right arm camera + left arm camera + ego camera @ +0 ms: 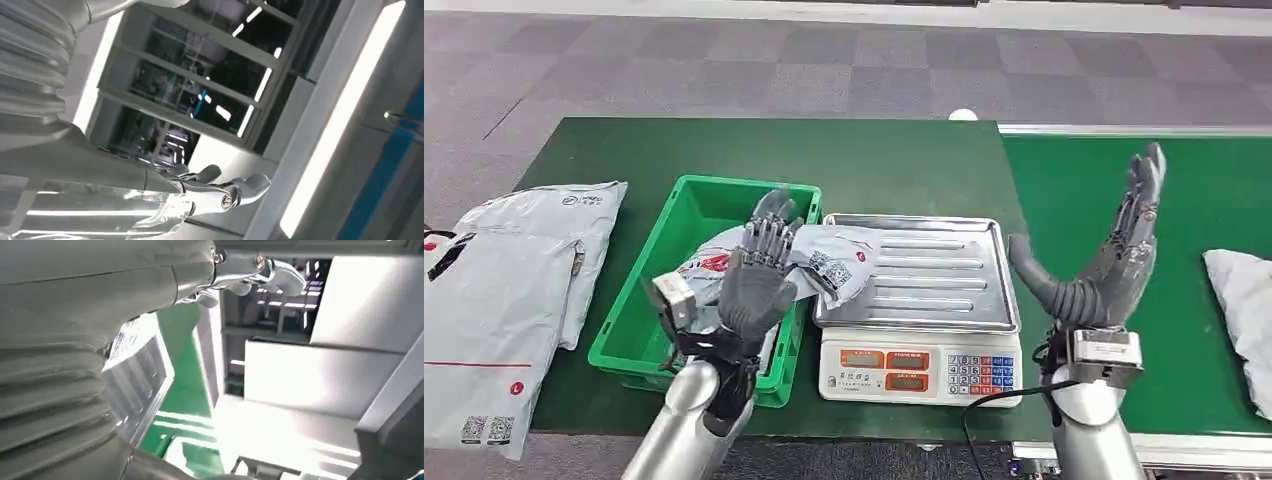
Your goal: Moved the parcel from conveyor to table for the left to box.
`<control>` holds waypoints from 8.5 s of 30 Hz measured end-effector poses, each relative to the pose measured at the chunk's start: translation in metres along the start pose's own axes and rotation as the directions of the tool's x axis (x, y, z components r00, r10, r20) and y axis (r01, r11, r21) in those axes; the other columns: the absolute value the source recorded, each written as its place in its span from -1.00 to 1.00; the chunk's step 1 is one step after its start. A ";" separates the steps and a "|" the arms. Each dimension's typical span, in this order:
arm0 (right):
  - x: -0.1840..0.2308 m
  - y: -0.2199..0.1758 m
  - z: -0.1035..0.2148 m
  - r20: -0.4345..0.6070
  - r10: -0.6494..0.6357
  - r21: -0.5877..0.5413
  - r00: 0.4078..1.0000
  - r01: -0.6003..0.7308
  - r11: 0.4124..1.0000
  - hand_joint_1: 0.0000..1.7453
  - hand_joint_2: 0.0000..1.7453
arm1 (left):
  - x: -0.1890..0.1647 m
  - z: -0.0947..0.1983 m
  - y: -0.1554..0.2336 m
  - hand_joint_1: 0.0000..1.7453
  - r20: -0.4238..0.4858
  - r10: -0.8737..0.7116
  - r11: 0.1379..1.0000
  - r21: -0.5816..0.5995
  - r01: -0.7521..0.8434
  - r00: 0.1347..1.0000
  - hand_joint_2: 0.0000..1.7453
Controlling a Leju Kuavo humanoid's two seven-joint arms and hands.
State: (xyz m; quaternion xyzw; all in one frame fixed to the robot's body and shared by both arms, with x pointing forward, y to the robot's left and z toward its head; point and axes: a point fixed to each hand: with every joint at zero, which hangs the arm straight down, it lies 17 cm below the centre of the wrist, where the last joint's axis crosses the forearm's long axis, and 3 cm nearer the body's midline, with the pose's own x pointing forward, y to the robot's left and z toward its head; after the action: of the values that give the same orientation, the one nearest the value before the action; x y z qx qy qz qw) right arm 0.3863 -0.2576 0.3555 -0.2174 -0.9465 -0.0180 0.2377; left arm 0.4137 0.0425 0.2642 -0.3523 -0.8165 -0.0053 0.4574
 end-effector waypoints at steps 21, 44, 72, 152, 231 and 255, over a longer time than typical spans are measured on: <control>-0.197 -0.011 0.063 -0.560 0.039 0.105 0.828 0.024 0.994 -1.00 1.00 | -0.041 0.016 -0.001 -1.00 -0.085 -0.109 0.994 -0.034 0.106 0.990 1.00; -0.238 -0.029 0.084 -0.621 0.188 0.159 0.761 -0.113 0.981 -1.00 1.00 | -0.069 0.019 0.000 -1.00 -0.168 -0.175 0.984 -0.057 0.167 0.970 1.00; -0.285 -0.096 0.113 -0.687 0.403 0.231 0.604 -0.345 0.910 -1.00 1.00 | -0.075 0.014 -0.017 -1.00 -0.177 -0.178 0.980 -0.126 0.157 0.968 1.00; -0.337 -0.248 0.287 -0.466 0.816 0.884 -0.342 -0.221 0.413 1.00 1.00 | -0.088 0.026 -0.017 -1.00 -0.222 -0.306 0.946 -0.182 0.269 0.926 1.00; -0.342 -0.203 0.300 -0.373 0.870 0.909 -0.323 0.063 0.412 1.00 1.00 | -0.100 0.024 -0.011 -1.00 -0.238 -0.302 0.946 -0.198 0.259 0.923 1.00; -0.335 -0.176 0.153 -0.520 0.842 0.675 0.144 -0.535 0.508 1.00 1.00 | -0.087 0.026 -0.014 -1.00 -0.199 -0.284 0.954 -0.159 0.255 0.938 1.00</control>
State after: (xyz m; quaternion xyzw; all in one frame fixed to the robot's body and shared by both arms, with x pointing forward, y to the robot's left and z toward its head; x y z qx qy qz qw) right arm 0.5100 -0.5306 0.0791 -0.5540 -0.4907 0.1566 0.6541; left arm 0.4153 -0.0087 0.1885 -0.2631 -0.7994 -0.1602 0.5158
